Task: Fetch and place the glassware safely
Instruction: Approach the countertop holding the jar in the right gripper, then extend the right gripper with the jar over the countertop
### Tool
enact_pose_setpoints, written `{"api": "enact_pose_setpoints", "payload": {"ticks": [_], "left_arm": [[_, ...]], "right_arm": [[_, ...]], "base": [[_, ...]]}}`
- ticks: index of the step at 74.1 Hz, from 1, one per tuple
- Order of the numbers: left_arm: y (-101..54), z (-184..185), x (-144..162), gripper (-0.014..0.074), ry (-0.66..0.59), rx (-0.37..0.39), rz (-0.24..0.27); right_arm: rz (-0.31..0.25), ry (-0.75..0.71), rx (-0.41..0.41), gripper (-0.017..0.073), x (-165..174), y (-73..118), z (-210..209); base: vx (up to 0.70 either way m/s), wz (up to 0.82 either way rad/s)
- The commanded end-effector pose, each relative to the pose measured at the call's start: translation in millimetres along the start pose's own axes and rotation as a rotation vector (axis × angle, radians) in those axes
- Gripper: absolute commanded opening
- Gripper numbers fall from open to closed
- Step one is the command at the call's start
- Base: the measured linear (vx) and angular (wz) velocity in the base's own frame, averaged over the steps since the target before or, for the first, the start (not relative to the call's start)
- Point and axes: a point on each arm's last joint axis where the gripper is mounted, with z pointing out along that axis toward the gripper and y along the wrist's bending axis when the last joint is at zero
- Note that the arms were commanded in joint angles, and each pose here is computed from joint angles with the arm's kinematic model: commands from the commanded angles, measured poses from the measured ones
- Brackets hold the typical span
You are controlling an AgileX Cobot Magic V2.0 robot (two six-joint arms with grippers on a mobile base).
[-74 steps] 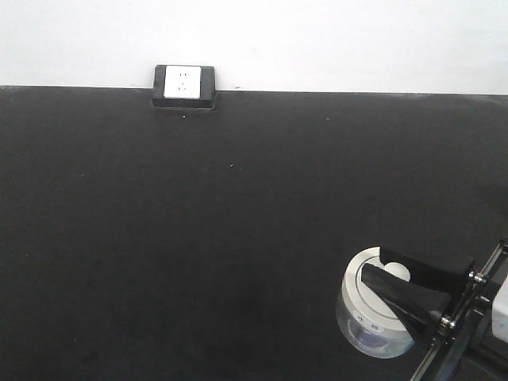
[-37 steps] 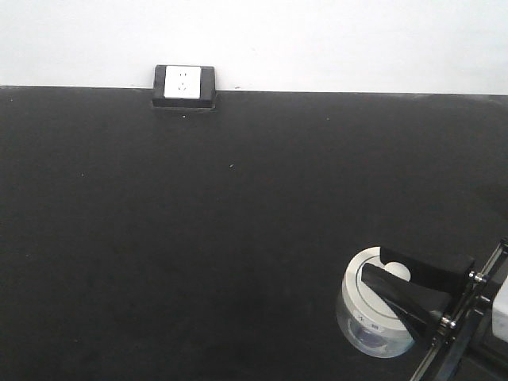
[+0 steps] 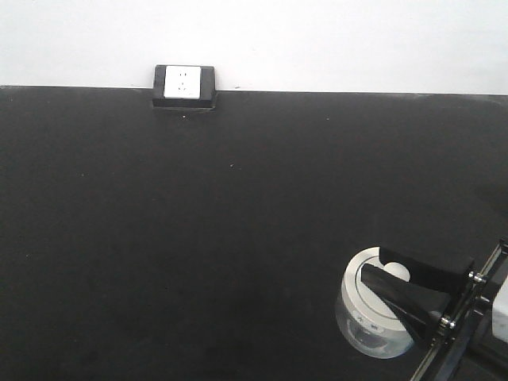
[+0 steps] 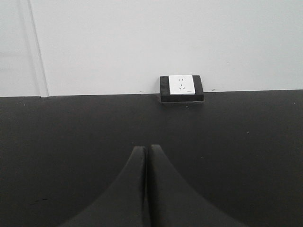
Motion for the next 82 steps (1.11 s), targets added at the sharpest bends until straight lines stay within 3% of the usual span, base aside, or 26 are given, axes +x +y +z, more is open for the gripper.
{"api": "enact_pose_setpoints", "payload": {"ticks": [1, 12, 19, 26, 39, 48, 56, 68, 82], "left_arm": [[-1.9, 0, -14, -0.0007, -0.075, 0.020, -0.013], [-1.9, 0, -14, -0.0007, -0.075, 0.020, -0.013], [-1.9, 0, -14, -0.0007, -0.075, 0.020, -0.013], [-1.9, 0, -14, -0.0007, -0.075, 0.020, -0.013], [-1.9, 0, -14, -0.0007, -0.075, 0.020, -0.013], [-1.9, 0, -14, -0.0007, -0.074, 0.020, -0.013], [-1.9, 0, -14, -0.0007, -0.074, 0.020, -0.013], [-1.9, 0, -14, -0.0007, -0.074, 0.020, -0.013], [-1.9, 0, -14, -0.0007, -0.074, 0.020, -0.013]], "right_arm": [[0.012, -0.031, 0.011, -0.0001, -11, -3.5, 3], [0.056, 0.018, 0.111, -0.0001, -10, -17.3, 13], [0.052, 0.041, 0.142, -0.0001, -12, -24.9, 23], [0.027, 0.040, 0.134, -0.0001, -17, -30.4, 36], [0.032, -0.028, 0.081, -0.0001, -24, -37.4, 65], [0.089, -0.099, 0.088, -0.0001, -19, -45.0, 84], [0.138, -0.151, 0.144, -0.0001, -9, -55.6, 100], [0.180, -0.184, 0.202, -0.0001, 10, -66.9, 119], [0.198, -0.202, 0.189, -0.0001, 31, -72.8, 142]], "base": [[0.00, 0.00], [0.00, 0.00], [0.00, 0.00], [0.00, 0.00], [0.00, 0.00], [0.00, 0.00], [0.00, 0.00], [0.00, 0.00], [0.00, 0.00]]}}
